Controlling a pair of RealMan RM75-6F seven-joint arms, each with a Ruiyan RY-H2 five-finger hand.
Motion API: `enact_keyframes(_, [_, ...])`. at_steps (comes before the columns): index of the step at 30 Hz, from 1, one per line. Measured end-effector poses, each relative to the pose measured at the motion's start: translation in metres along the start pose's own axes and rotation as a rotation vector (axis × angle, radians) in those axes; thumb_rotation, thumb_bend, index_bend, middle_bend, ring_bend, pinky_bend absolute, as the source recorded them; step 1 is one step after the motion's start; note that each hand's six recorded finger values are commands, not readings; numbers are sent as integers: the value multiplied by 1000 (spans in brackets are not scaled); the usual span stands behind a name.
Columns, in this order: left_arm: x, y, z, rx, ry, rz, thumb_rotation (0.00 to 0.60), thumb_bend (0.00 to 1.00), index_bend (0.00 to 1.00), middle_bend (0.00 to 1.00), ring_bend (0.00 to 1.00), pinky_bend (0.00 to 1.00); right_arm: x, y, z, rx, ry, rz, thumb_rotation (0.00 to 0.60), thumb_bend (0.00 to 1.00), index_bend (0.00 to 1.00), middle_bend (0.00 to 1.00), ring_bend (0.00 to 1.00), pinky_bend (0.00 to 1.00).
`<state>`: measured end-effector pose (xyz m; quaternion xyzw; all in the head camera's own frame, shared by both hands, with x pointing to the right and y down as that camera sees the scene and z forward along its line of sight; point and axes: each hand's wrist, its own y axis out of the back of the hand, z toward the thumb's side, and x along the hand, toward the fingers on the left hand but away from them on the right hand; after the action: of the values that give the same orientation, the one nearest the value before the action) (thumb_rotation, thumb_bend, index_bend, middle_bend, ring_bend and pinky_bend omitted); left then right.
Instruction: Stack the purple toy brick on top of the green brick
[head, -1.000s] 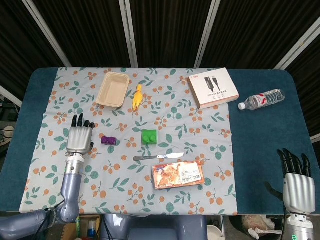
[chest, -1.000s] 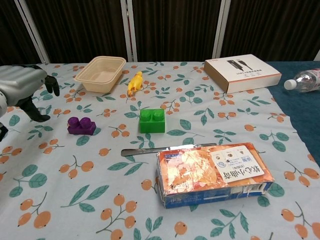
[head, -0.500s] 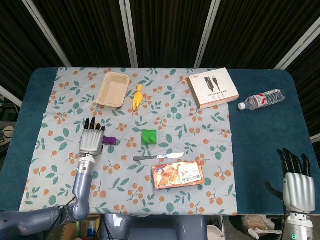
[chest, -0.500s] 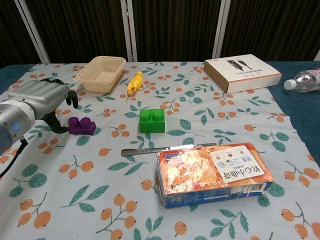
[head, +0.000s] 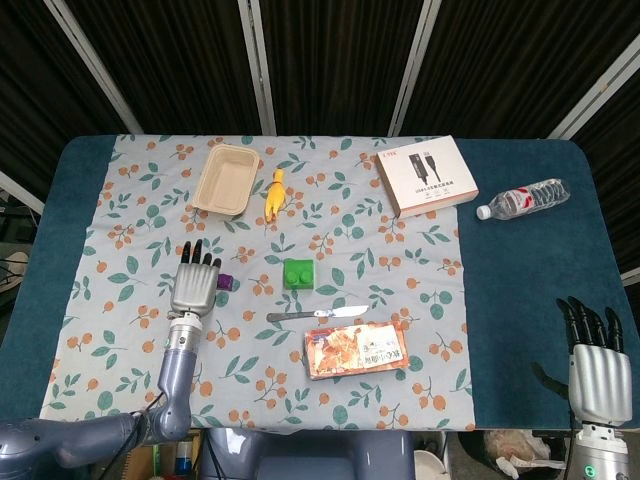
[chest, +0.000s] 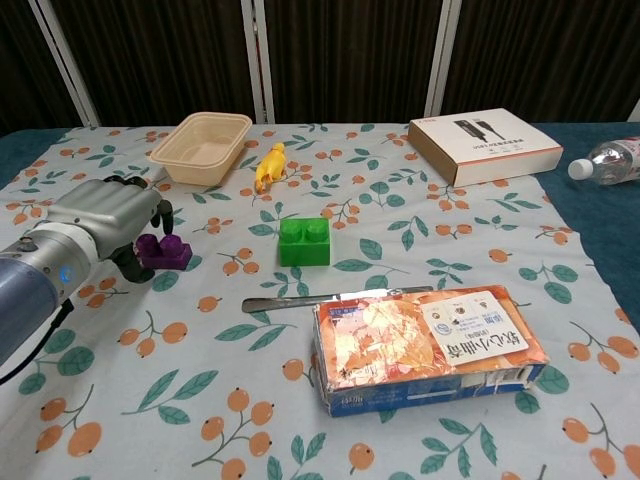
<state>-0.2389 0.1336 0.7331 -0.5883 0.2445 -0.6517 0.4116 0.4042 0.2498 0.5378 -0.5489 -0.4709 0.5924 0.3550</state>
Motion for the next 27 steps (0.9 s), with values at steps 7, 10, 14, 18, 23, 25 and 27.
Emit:
enact_keyframes(7, [0,-1,1,-1,-1,3,600,314,311,258,0,0,0,-1,2,3,4,4,600,149,140,145,149,12])
enact_keyframes(10, [0,-2,3,0,-4,0,600,314,312,258,0,0,0,-1,2,3,2,3,600,150,140,145,149,12])
enact_keyframes(14, [1,-4,7,2,-9,-1,600,314,320,266,4,0,-1,-1,2,5,3,5,600,150,140,144,149,12])
enact_keyframes(18, [1,-4,11,2,-13,3,600,316,337,285,17,0,-1,-2,1,5,3,7,600,150,140,145,149,12])
enact_keyframes(23, [0,-4,13,5,-8,9,600,319,352,305,33,0,-1,-2,2,5,4,7,600,150,140,145,149,12])
enact_keyframes(25, [0,-4,13,7,-7,12,600,323,361,320,42,0,0,-2,2,5,5,7,600,150,140,145,149,12])
enact_keyframes(27, [0,-3,13,8,-4,15,600,329,368,330,47,0,-1,-2,2,6,5,7,600,151,139,145,149,12])
